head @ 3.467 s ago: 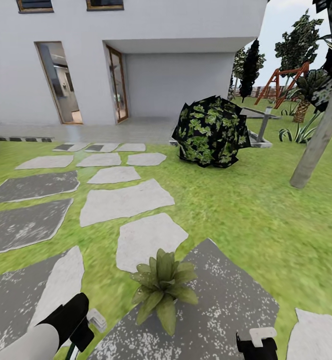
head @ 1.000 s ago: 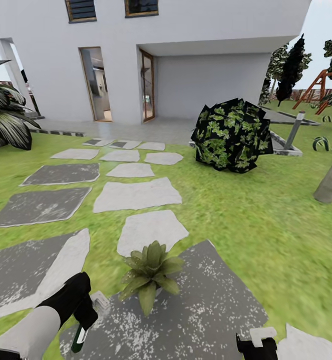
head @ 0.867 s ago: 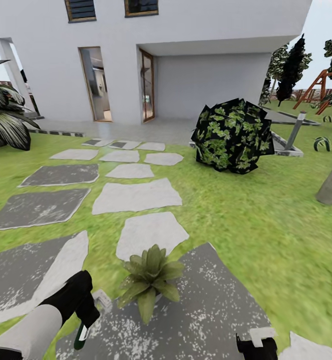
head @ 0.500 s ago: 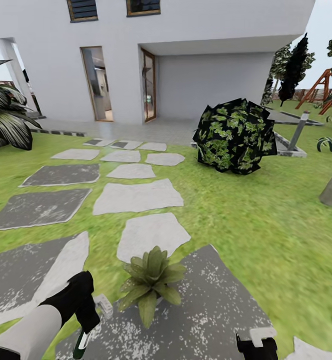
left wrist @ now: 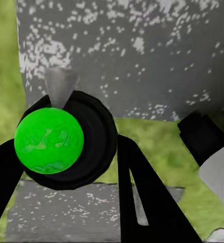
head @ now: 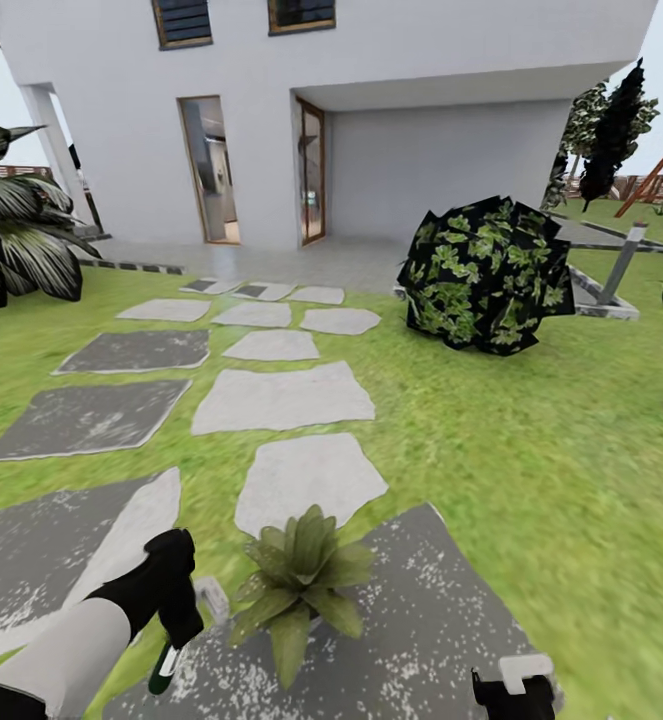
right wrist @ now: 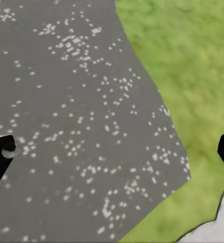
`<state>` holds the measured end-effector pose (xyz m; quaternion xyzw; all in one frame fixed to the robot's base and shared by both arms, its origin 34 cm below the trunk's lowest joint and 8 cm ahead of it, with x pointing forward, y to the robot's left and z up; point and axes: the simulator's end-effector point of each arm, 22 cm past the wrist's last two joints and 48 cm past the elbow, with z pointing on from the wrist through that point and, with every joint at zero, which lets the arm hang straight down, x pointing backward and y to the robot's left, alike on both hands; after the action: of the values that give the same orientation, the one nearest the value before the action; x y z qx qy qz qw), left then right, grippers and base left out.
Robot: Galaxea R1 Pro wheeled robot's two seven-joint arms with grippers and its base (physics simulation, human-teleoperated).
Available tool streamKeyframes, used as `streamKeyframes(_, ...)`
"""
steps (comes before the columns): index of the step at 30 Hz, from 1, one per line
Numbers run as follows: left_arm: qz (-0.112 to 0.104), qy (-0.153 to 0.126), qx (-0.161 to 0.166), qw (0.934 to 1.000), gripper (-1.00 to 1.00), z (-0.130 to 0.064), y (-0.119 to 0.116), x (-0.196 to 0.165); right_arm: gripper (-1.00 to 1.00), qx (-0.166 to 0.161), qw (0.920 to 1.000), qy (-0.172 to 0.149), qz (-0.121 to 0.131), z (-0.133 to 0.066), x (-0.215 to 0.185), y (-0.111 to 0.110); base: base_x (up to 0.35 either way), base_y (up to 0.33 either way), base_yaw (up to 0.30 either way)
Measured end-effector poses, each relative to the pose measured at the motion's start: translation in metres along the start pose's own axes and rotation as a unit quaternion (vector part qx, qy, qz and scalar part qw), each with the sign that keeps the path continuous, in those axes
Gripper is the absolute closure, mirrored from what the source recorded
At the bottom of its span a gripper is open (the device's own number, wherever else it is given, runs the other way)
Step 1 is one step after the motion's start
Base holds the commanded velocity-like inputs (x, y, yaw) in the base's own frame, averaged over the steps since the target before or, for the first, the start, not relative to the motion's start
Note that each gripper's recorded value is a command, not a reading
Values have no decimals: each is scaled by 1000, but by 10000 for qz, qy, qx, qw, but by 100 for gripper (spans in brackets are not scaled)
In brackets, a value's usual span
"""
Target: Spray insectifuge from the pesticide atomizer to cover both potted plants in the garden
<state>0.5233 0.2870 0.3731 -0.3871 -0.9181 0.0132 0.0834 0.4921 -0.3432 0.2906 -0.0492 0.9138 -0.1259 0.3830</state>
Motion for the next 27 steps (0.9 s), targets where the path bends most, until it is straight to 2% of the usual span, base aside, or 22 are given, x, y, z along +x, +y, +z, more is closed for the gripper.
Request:
streamKeyframes(4, 50, 171, -188, 9997, 100, -2, 8, 5, -100, 0, 10000, 2, -1, 0, 0, 0, -50, -258, 1)
streamKeyframes(9, 55, 179, -74, 9998, 100, -3, 3, 5, -100, -3, 10000, 2, 0, 0, 0, 0, -27, -56, 176)
streamKeyframes(11, 66, 133, 6, 9999, 100, -8, 2, 1, -100, -3, 10000, 2, -1, 0, 0, 0, -2, -3, 270)
streamKeyframes(15, 86, -11, -62, 9999, 100, -18, 7, -9, -100, -8, 10000, 2, -6, 0, 0, 1, 0, -1, 222)
streamKeyframes(19, 84, -34, -69, 9999, 100, -20, 6, -12, -100, -3, 10000, -1, -3, 0, 0, 0, 95, -75, 43)
streamKeyframes(27, 88, -34, -50, 9999, 100, -20, 5, -12, -100, -4, 10000, 0, -7, 0, 0, 0, 123, -214, 2)
